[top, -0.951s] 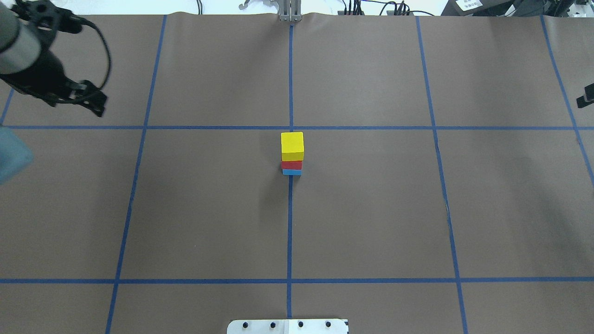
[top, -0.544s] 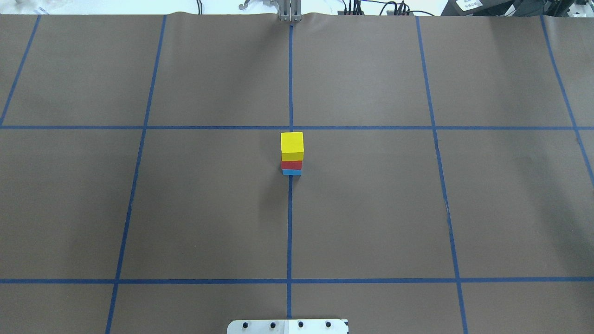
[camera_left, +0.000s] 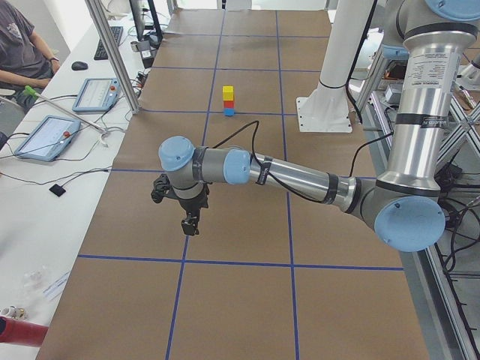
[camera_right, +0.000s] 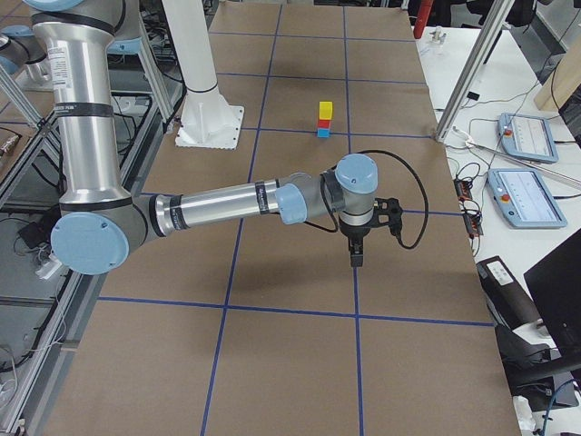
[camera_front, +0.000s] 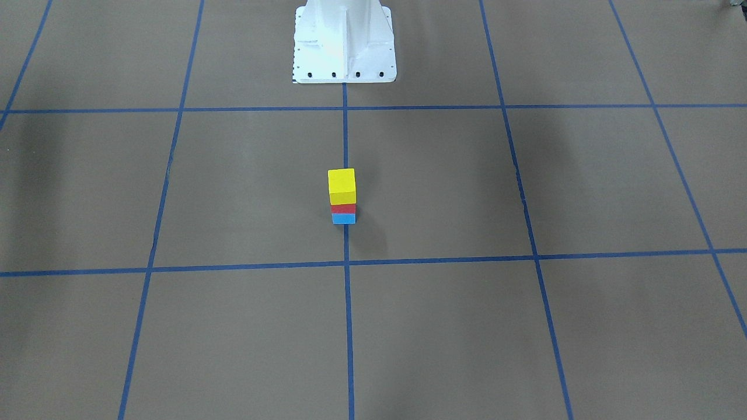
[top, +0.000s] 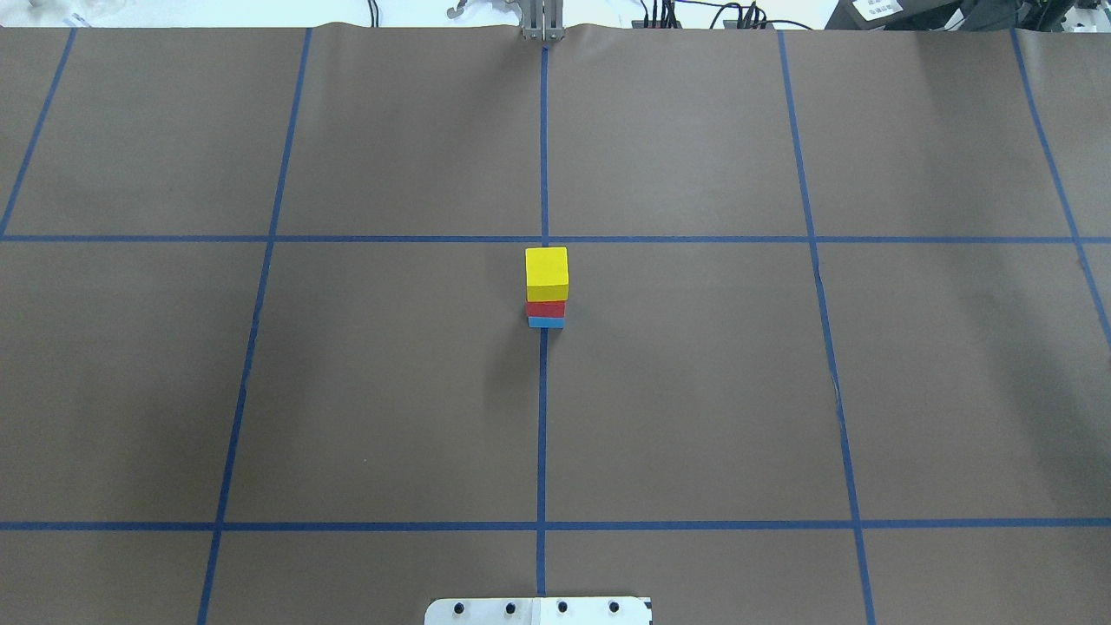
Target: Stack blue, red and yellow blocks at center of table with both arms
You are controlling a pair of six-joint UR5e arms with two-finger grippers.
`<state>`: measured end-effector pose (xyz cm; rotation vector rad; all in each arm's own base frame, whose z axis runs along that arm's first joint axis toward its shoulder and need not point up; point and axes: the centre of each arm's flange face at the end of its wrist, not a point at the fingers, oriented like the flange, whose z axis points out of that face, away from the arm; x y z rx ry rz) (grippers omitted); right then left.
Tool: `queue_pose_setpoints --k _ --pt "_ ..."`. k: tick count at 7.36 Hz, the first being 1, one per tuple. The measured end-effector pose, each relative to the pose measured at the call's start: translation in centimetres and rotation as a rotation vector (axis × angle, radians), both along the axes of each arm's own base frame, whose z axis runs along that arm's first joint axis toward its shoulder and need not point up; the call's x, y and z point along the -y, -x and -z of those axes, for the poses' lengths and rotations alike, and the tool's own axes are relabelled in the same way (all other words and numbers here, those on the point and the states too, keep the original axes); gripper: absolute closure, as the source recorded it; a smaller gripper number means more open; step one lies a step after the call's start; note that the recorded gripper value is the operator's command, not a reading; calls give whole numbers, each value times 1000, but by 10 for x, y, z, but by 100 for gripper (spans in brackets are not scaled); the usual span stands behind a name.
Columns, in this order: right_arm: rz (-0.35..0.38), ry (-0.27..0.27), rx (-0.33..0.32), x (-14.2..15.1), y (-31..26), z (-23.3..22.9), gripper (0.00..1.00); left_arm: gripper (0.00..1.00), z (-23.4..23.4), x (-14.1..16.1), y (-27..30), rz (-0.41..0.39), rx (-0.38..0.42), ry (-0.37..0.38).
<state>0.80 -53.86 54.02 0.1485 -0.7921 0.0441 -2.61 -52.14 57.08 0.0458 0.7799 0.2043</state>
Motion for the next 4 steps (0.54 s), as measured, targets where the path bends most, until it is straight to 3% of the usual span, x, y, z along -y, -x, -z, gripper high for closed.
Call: queue_pose_setpoints --k 4 --pt "15 41 -18 17 9 -9 0 0 -9 -2 -1 -8 -20 -27"
